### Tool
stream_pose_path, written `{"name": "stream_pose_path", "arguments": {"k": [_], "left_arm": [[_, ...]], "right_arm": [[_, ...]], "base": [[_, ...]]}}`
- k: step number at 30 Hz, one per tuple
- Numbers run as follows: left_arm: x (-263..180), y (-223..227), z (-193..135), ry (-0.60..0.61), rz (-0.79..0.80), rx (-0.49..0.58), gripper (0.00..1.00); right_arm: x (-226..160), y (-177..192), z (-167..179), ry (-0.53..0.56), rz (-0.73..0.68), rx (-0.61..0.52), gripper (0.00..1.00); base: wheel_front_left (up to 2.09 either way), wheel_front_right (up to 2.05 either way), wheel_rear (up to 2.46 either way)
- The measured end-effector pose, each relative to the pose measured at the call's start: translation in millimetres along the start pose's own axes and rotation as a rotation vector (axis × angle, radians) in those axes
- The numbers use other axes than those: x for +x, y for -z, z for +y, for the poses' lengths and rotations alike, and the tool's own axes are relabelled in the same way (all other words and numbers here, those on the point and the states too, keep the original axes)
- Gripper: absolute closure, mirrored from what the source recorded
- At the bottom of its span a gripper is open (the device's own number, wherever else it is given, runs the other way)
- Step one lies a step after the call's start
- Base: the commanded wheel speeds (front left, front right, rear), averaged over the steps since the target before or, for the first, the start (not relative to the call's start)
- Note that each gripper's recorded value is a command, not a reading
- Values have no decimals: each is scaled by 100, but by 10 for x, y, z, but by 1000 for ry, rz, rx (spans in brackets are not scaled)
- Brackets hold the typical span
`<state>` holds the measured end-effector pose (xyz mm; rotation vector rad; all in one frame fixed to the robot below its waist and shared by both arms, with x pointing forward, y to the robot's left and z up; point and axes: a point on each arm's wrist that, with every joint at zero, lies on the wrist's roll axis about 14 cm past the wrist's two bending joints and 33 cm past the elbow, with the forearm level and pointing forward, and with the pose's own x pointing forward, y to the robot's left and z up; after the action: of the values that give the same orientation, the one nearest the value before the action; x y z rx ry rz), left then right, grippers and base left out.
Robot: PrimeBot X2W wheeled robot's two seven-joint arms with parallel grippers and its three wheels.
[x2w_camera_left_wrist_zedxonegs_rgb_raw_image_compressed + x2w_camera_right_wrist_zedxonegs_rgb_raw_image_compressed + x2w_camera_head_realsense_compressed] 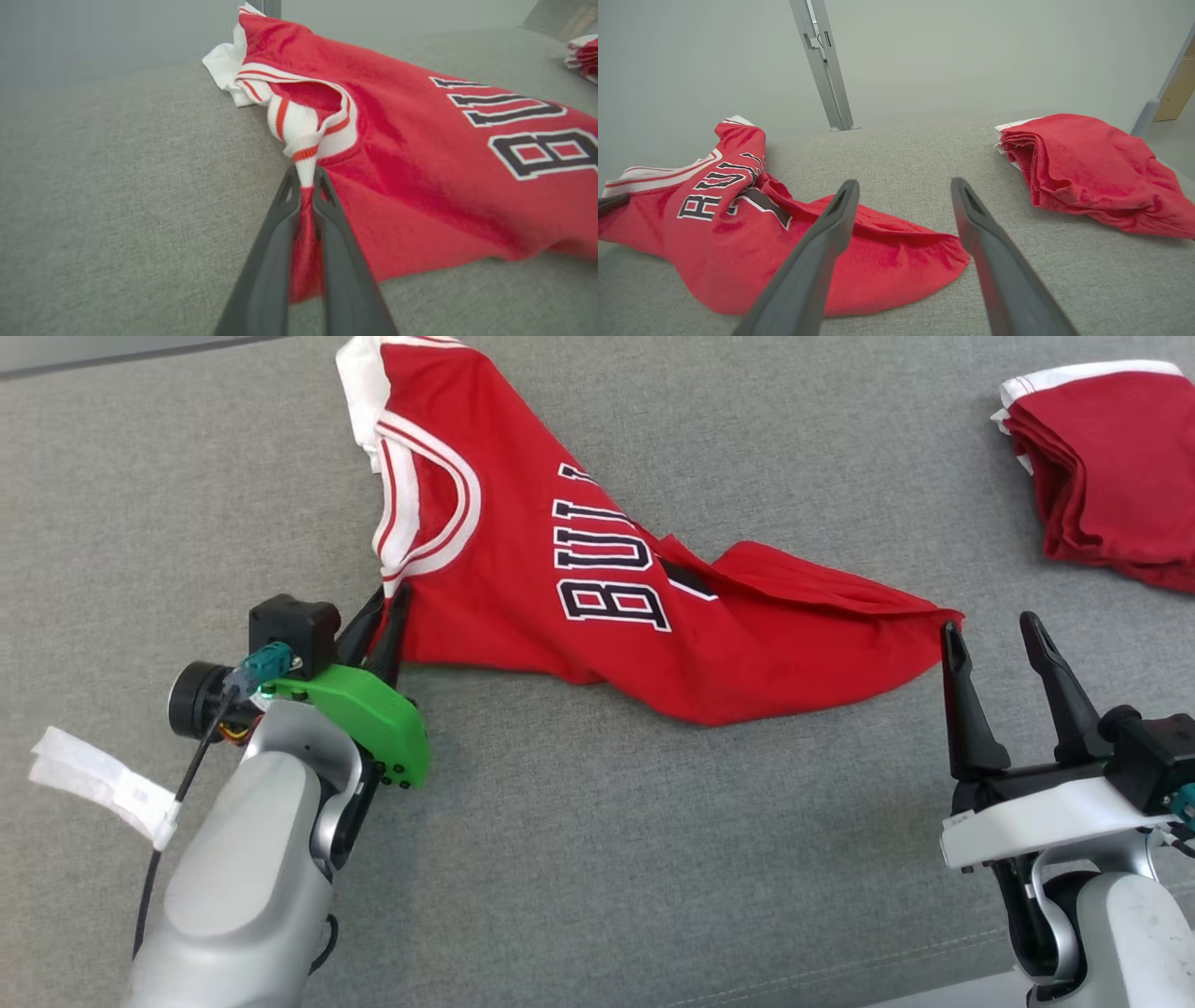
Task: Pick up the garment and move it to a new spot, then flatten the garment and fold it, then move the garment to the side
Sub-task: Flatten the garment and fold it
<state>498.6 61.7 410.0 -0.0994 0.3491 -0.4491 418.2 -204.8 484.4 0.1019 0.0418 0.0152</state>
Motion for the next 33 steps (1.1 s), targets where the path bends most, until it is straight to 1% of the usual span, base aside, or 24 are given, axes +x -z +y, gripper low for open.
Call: {"name": "stream_pose_path", "arguments": {"k": [4, 13, 17, 20, 24, 28, 30, 33], "left_arm": [[-182, -332, -134, 9, -122, 58, 100], [-913, -1094, -370, -1, -314, 144, 100], [-1156, -1358, -443, -12, -377, 169, 100], [-1237, -1447, -465, -16, -393, 179, 100], [-1230, -1432, -426, -34, -371, 164, 100], [-1091, -1173, -283, -62, -274, 109, 100], [-976, -949, -136, -90, -200, 68, 100], [-832, -731, 28, -121, -147, 11, 100]], "right_arm": [[-41, -15, -20, 10, -3, 5, 0], [-29, -79, 98, -16, -24, 25, 0], [-10, -95, 161, -32, -30, 33, 0], [-10, -107, 186, -37, -34, 37, 0], [-19, -107, 177, -32, -34, 45, 0], [-32, -90, 156, -25, -30, 49, 0], [-29, -71, 129, -17, -25, 48, 0], [-22, -41, 97, -7, -19, 49, 0]], "base": [[0, 0, 0], [0, 0, 0], [0, 0, 0], [0, 0, 0], [0, 0, 0], [0, 0, 0], [0, 0, 0], [0, 0, 0]]}}
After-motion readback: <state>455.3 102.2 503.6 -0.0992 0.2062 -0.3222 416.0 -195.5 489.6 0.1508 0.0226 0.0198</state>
